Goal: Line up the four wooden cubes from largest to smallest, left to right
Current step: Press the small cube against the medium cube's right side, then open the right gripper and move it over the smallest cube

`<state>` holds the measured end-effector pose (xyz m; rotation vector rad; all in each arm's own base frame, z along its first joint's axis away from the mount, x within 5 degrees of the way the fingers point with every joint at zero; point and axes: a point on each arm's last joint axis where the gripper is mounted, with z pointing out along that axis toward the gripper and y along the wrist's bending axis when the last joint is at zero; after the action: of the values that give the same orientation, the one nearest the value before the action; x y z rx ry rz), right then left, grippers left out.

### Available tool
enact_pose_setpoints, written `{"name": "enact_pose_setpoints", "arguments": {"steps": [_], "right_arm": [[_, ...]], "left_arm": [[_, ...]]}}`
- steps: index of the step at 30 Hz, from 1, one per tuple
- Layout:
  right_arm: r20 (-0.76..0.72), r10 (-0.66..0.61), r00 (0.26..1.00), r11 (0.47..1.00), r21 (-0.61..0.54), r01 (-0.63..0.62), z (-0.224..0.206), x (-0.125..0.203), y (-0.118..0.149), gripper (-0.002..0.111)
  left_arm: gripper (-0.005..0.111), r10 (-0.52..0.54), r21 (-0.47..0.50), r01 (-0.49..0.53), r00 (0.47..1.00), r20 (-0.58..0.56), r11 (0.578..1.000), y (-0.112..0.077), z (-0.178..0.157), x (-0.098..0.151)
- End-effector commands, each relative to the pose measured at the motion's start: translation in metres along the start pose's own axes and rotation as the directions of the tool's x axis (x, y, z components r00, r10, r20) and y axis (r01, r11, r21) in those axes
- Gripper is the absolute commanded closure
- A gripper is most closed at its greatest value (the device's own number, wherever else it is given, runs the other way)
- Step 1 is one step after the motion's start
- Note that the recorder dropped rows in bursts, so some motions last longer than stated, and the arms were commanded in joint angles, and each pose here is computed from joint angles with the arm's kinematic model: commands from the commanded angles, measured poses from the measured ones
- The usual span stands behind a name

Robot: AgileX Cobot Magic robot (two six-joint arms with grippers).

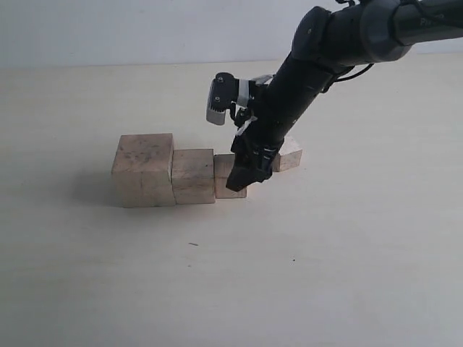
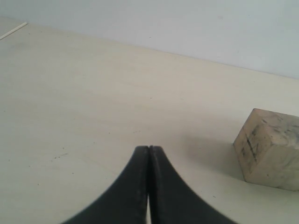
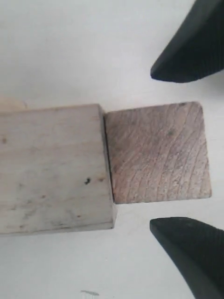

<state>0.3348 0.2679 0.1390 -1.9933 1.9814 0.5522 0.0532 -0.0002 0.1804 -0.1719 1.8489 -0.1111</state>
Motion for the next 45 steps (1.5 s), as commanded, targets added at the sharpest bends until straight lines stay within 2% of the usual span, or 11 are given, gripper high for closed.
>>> {"name": "enact_pose_setpoints", "arguments": {"steps": [1, 4, 7, 13, 20, 26, 30, 32, 38, 39, 45], "right_arm": [[0.045, 0.010, 0.999, 0.998, 0.054, -0.012, -0.034, -0.015, 0.006, 0.033], [0.038, 0.073, 0.997, 0.992, 0.105, -0.077, -0.055, -0.019, 0.010, 0.035], [-0.002, 0.220, 0.976, 0.959, 0.186, -0.215, -0.072, -0.017, 0.010, 0.048], [-0.009, 0.494, 0.869, 0.801, 0.394, -0.451, -0.096, -0.006, 0.004, 0.108], [0.112, 0.712, 0.693, 0.598, 0.422, -0.682, -0.094, -0.001, 0.002, 0.108], [0.176, 0.752, 0.635, 0.505, 0.465, -0.727, -0.072, 0.021, 0.004, 0.108], [0.190, 0.754, 0.628, 0.500, 0.453, -0.738, -0.065, 0.024, 0.006, 0.106], [0.183, 0.759, 0.625, 0.507, 0.435, -0.744, -0.064, 0.023, 0.007, 0.099], [0.193, 0.781, 0.594, 0.510, 0.352, -0.785, -0.061, 0.017, 0.012, 0.047], [0.191, 0.781, 0.595, 0.511, 0.354, -0.783, -0.061, 0.018, 0.011, 0.044], [0.131, 0.793, 0.595, 0.516, 0.374, -0.770, -0.034, 0.030, 0.004, 0.041]], "left_arm": [[0.107, 0.001, 0.003, -0.001, 1.000, 0.008, 1.000, 0.000, 0.000, 0.000], [0.107, 0.001, 0.003, -0.001, 1.000, 0.008, 1.000, 0.000, 0.000, 0.000], [0.107, 0.001, 0.003, -0.001, 1.000, 0.008, 1.000, 0.000, 0.000, 0.000], [0.107, 0.001, 0.003, -0.001, 1.000, 0.008, 1.000, 0.000, 0.000, 0.000], [0.107, 0.001, 0.003, -0.001, 1.000, 0.008, 1.000, 0.000, 0.000, 0.000], [0.107, 0.001, 0.003, -0.001, 1.000, 0.008, 1.000, 0.000, 0.000, 0.000], [0.107, 0.001, 0.003, -0.001, 1.000, 0.008, 1.000, 0.000, 0.000, 0.000], [0.107, 0.001, 0.003, -0.001, 1.000, 0.008, 1.000, 0.000, 0.000, 0.000], [0.107, 0.001, 0.003, -0.001, 1.000, 0.008, 1.000, 0.000, 0.000, 0.000], [0.107, 0.001, 0.003, -0.001, 1.000, 0.008, 1.000, 0.000, 0.000, 0.000], [0.107, 0.001, 0.003, -0.001, 1.000, 0.008, 1.000, 0.000, 0.000, 0.000]]}}
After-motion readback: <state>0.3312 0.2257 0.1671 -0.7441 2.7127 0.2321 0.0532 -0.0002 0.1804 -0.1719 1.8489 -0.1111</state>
